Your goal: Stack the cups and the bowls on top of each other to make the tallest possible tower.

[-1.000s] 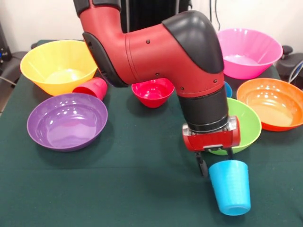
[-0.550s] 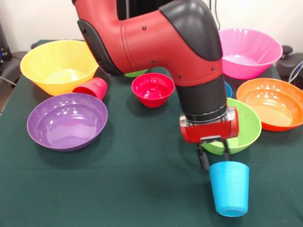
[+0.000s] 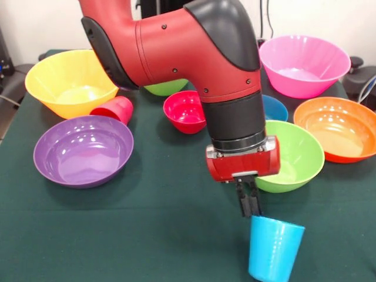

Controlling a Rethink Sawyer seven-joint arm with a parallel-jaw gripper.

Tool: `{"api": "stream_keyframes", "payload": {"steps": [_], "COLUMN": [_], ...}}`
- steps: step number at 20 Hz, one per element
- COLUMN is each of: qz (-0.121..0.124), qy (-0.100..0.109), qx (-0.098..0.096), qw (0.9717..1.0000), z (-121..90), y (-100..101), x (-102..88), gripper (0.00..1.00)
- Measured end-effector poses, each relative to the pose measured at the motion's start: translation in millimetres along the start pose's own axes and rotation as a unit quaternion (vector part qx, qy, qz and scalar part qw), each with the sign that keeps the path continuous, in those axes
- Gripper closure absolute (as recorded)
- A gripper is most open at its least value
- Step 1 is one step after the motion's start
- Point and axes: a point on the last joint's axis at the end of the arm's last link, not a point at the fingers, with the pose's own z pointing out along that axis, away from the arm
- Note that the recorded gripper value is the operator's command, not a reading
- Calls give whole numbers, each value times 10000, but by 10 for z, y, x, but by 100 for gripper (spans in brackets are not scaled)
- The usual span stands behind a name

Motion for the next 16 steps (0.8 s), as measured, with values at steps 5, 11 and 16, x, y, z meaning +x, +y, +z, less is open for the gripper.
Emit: {"api": "stream_keyframes", "payload": {"steps": [5, 11, 16], "qz": [-166, -346, -431], "qy": [-123, -351, -400], "qx": [40, 79, 110], "qw": [9998, 9988, 9982], "z": [16, 43, 51], "y": [-24, -37, -66], "x": [31, 47, 71], "gripper": [100, 100, 100]}}
